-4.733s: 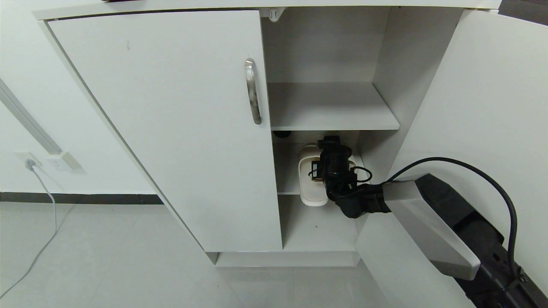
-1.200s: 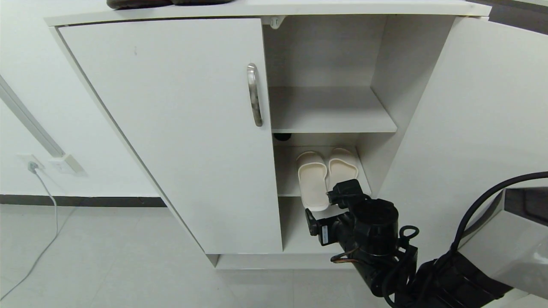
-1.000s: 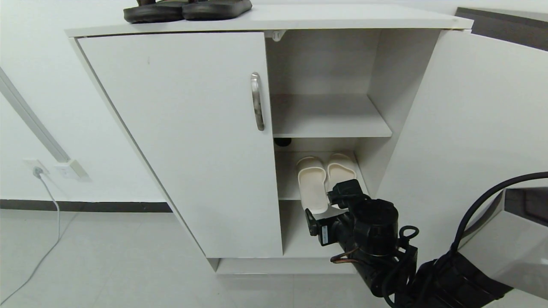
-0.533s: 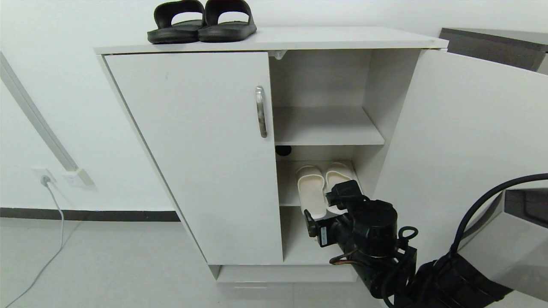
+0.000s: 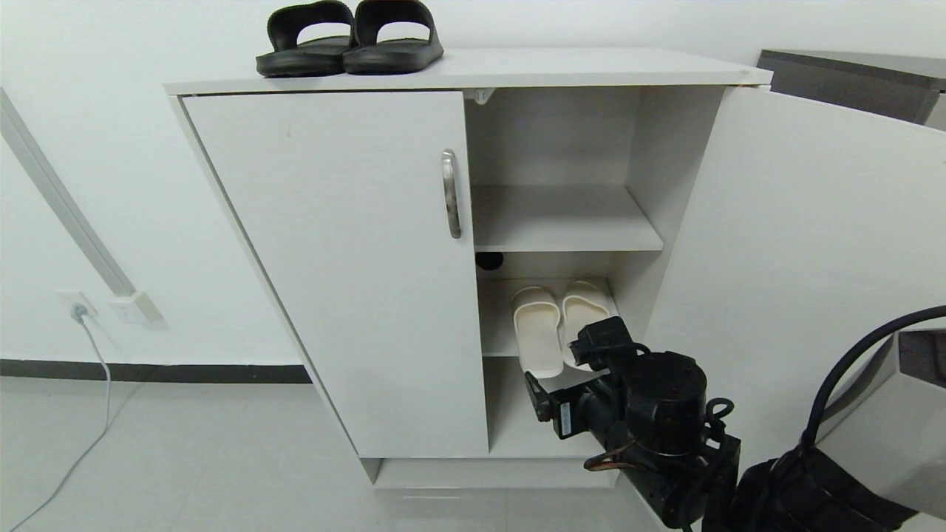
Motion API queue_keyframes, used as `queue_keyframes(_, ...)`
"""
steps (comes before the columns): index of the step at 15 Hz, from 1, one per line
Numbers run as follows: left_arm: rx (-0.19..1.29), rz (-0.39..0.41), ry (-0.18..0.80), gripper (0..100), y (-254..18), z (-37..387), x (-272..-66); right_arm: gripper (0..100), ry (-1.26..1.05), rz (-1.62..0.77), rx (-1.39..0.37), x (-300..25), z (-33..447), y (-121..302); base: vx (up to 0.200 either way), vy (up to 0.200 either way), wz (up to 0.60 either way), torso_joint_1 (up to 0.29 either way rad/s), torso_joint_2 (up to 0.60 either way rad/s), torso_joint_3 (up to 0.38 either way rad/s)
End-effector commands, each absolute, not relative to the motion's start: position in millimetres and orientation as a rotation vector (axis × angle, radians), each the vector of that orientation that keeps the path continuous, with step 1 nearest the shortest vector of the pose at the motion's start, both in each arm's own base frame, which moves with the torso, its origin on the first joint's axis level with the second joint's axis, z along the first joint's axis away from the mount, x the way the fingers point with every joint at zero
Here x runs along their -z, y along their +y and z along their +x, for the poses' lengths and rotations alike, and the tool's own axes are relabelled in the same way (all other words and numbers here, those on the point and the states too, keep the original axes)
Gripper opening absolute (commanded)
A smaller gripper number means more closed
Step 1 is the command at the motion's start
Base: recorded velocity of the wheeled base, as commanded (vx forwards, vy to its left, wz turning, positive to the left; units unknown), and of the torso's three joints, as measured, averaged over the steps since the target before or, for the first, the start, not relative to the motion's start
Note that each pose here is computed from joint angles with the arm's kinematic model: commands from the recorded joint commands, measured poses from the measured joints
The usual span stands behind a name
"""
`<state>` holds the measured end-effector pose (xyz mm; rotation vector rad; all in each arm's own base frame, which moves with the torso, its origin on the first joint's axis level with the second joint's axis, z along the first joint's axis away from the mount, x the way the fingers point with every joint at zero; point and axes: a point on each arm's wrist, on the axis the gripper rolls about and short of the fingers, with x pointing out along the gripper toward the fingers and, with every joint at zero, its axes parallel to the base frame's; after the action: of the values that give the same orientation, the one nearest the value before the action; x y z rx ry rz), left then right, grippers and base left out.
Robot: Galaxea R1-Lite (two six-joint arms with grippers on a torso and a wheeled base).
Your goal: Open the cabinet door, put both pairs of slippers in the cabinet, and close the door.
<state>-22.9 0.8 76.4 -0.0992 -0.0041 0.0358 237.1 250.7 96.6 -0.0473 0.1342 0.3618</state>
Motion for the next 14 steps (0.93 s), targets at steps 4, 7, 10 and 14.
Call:
queue_keyframes(4,-0.037,-0.100,-0.005,0,0.8,-22.9,-76.5,100,0.132,-0.046,-0.361,-98.4,235.4,249.0,0.000,0.050,0.00,0.001,0.00,0.002)
queue_keyframes(7,-0.035,-0.100,-0.005,0,0.7,-22.9,-76.5,100,0.135,-0.048,-0.361,-97.4,235.6,249.2,0.000,0.200,0.00,0.005,0.00,0.006)
queue_keyframes(10,-0.035,-0.098,-0.005,0,0.7,-22.9,-76.5,100,0.136,-0.049,-0.361,-97.1,235.4,249.0,0.000,0.200,0.00,0.004,0.00,0.004)
queue_keyframes(14,-0.035,-0.098,-0.005,0,0.7,-22.9,-76.5,100,0.137,-0.050,-0.365,-96.2,234.5,250.4,0.000,0.200,0.00,0.001,0.00,0.004)
